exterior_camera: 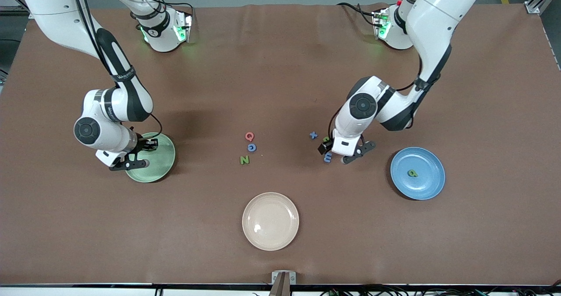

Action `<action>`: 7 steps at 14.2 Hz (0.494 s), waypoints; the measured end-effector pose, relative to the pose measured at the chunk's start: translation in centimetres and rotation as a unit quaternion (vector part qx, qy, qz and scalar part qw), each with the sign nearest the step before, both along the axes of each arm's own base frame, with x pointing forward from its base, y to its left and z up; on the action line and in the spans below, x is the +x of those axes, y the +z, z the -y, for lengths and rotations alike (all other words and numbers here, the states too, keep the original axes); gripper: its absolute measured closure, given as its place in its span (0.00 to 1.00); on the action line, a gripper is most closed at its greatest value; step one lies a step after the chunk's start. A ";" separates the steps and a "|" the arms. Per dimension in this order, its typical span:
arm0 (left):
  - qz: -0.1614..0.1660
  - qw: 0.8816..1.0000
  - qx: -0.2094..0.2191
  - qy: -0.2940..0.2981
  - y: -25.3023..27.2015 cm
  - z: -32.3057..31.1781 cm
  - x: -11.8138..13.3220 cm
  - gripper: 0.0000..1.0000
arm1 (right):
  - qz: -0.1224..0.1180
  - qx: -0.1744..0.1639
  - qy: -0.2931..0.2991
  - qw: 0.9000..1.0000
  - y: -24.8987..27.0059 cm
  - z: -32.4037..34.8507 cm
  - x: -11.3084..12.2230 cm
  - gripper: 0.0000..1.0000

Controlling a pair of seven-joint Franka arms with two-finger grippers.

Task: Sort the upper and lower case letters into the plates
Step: 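Place the green B on the green plate while the left gripper reaches u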

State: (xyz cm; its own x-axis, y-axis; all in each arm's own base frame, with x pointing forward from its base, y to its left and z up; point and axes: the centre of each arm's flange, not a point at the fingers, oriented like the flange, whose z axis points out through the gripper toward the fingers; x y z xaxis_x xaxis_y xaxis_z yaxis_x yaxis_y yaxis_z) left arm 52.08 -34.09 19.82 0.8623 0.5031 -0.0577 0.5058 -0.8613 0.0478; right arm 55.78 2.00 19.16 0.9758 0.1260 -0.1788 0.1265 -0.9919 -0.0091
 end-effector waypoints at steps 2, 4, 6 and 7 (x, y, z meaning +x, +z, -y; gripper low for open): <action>-0.004 1.000 -0.005 -0.004 -1.2 1.2 -0.9 0.11 | 0.001 0.001 0.000 1.000 0.1 -0.1 0.0 0.48; -0.006 1.000 -0.005 -0.005 -1.6 1.3 -1.0 0.16 | 0.004 0.003 -0.001 1.000 0.5 -0.4 0.1 0.27; -0.008 1.000 -0.003 -0.002 -1.8 0.9 -0.9 0.25 | 0.004 0.015 -0.021 1.000 1.7 -2.4 0.8 0.07; -0.009 1.000 -0.001 -0.001 -2.0 0.7 -1.0 0.32 | 0.004 0.021 -0.040 0.999 3.1 -4.3 1.5 0.00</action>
State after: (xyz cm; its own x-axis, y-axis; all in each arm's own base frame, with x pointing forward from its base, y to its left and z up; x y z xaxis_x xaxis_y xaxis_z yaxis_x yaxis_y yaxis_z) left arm 51.04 -34.81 17.83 0.8624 0.5005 -0.0755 0.5042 -0.8626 0.0406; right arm 57.25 6.34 22.22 0.9845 0.0542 -0.1668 0.0464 -0.9977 -0.0502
